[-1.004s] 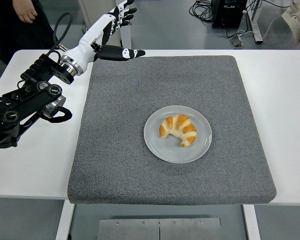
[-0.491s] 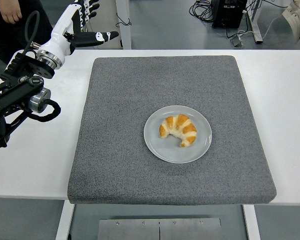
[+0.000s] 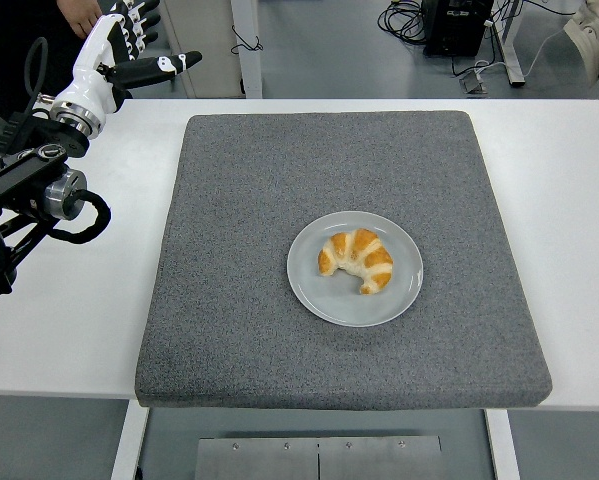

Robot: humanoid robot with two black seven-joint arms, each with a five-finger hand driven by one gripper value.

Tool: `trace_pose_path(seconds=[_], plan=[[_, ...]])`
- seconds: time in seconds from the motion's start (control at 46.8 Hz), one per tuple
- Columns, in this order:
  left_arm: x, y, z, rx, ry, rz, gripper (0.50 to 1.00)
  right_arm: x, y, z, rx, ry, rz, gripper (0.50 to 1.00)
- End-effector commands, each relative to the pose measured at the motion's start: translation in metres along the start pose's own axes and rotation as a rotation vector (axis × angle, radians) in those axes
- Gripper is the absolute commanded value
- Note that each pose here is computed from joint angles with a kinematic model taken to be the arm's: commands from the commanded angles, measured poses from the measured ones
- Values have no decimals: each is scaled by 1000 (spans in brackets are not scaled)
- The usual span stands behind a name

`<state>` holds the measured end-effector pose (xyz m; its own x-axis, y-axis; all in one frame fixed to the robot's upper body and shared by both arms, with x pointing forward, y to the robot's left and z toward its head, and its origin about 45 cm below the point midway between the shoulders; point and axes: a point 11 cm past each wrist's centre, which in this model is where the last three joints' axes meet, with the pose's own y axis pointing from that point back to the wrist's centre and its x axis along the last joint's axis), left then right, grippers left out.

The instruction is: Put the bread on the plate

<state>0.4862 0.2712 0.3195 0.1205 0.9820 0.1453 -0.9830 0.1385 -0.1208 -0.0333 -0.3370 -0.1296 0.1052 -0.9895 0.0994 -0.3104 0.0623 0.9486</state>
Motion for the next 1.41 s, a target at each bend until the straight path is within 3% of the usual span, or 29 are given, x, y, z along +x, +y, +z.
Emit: trace_pose_path(seconds=[0.0, 0.363, 0.812, 1.389], plan=[[9, -4, -1, 5, 34, 43, 966, 0, 0, 0, 1, 0, 0, 1000], [-10, -21, -28, 21, 174, 134, 966, 0, 0, 1, -1, 0, 0, 1000], [-49, -22, -78, 144, 404, 197, 966, 0, 0, 1, -1, 0, 0, 1000], [-51, -23, -79, 117, 512, 208, 965, -1, -2, -5, 9, -7, -4, 1000]])
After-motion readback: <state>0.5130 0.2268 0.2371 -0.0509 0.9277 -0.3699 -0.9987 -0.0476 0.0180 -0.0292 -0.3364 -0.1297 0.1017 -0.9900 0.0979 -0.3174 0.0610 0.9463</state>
